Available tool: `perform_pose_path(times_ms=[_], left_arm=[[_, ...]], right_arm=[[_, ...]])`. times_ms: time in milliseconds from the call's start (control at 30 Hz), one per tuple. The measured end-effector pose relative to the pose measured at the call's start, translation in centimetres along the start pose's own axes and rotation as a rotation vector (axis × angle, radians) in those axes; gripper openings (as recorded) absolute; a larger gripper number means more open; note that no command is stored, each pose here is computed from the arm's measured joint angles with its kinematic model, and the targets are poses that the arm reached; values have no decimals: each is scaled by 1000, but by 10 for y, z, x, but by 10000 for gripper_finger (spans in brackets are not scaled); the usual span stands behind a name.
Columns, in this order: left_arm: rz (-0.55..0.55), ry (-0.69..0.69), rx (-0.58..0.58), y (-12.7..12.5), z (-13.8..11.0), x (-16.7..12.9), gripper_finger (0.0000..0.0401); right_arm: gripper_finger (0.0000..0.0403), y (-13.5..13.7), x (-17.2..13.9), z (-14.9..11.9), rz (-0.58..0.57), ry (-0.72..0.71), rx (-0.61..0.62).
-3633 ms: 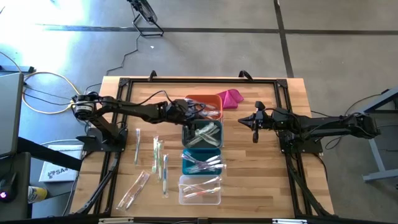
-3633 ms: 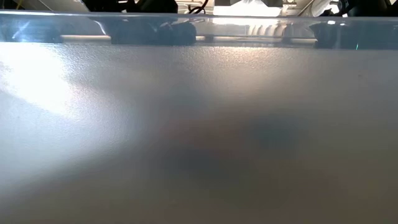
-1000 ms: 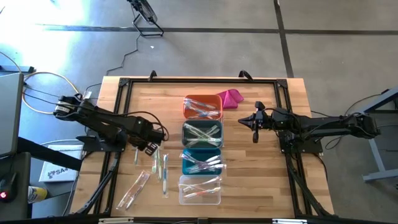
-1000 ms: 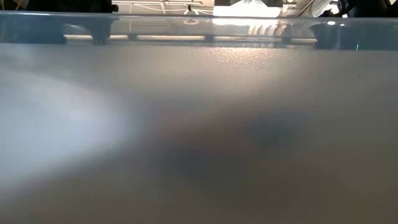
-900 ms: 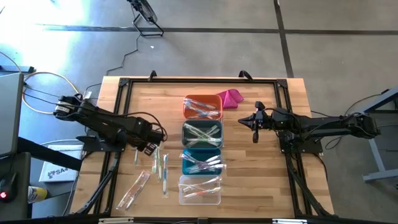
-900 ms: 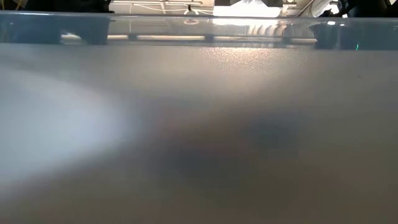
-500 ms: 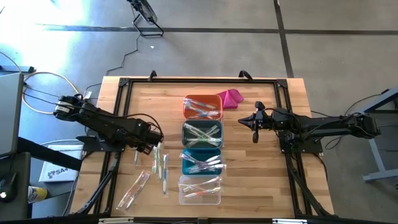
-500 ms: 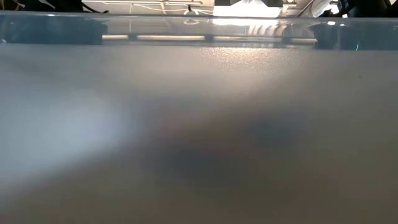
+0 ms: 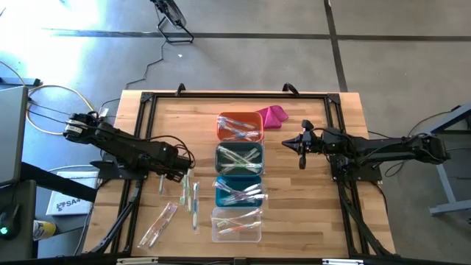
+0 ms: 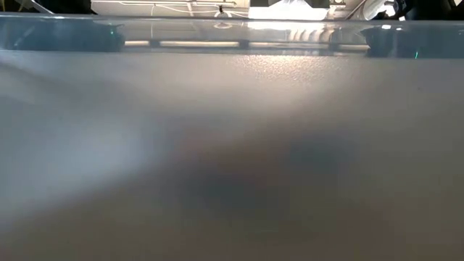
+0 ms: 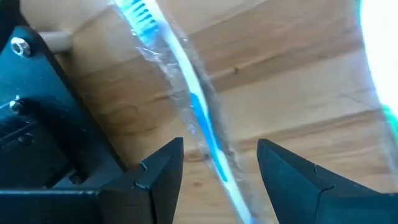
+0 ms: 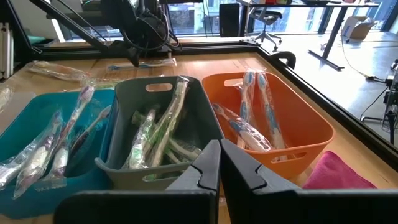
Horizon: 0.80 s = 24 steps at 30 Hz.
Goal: Pick & Place Toothbrushes
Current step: Put the blue toothbrush into the orange bin
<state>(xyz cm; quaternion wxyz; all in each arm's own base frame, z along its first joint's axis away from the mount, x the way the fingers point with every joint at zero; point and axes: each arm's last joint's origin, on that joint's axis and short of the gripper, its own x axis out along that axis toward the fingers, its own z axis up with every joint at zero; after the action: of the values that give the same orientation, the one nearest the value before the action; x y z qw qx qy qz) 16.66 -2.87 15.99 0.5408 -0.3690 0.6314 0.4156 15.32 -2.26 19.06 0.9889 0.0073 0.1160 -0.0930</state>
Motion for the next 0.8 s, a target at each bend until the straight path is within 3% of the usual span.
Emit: perform_pose_path(times_ms=[400,800], left_arm=[[-5,-3,-3,7,-1,20,197],[-17,1,11,6,-1,21,197]], right_arm=[[4,0,0,0,0,0,0],[4,0,0,0,-1,0,0]])
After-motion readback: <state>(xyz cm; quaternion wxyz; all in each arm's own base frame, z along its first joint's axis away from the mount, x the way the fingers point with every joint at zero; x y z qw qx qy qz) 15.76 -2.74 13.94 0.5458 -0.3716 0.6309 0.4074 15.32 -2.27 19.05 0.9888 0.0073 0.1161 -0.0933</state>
